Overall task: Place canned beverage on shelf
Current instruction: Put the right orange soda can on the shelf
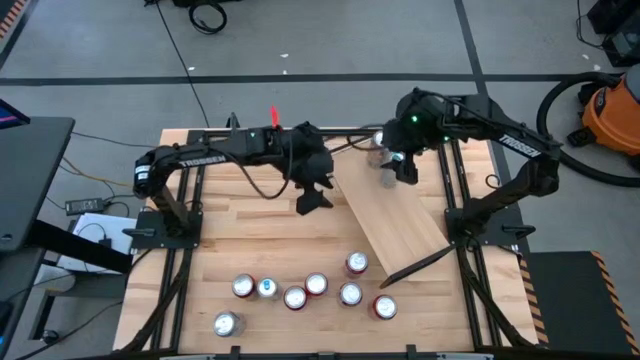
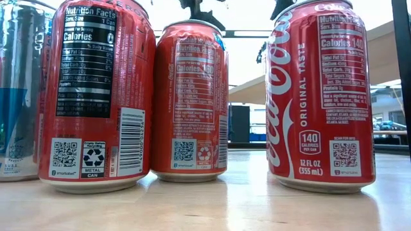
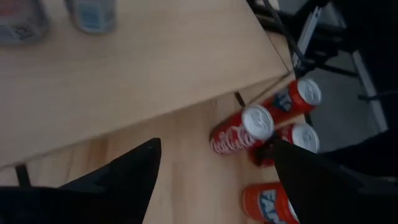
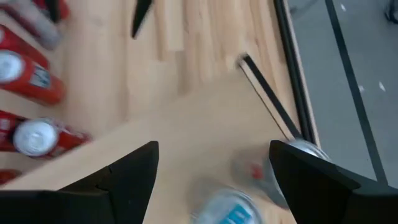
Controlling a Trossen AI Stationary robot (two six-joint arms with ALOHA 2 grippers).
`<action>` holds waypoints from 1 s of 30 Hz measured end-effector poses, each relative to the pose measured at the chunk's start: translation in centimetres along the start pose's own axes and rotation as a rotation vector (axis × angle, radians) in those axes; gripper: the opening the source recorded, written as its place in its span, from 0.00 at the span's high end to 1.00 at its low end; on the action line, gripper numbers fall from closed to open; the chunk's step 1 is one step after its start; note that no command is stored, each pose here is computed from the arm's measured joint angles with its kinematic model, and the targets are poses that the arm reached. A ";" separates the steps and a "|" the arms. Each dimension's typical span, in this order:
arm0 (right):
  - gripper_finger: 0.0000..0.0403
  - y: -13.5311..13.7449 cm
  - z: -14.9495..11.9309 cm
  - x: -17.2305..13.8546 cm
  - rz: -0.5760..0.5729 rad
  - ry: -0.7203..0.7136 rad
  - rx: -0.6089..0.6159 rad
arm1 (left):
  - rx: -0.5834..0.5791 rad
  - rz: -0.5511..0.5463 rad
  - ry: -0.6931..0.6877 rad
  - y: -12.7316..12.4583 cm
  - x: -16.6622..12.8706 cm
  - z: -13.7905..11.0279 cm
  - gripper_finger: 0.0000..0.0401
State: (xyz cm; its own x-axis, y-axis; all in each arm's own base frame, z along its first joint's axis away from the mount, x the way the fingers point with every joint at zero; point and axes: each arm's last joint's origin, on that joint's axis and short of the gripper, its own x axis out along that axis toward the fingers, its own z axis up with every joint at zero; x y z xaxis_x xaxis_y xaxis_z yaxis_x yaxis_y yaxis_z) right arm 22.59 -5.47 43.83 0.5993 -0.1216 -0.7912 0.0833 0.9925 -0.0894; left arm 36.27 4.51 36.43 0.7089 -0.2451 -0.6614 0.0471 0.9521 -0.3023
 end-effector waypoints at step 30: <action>0.22 14.0 -0.1 2.0 0.303 -0.049 0.041 | -0.267 0.090 -0.017 -9.9 1.1 -1.8 0.29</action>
State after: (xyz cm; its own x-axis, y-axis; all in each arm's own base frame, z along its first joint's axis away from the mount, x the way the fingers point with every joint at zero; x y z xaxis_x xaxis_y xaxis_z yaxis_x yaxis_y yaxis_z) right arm 24.89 8.14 40.91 0.6392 0.1782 -0.7481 -0.0734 0.9825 0.1714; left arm 35.34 -5.50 37.44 0.7133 -0.1561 -0.6832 -0.2024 0.8875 -0.4141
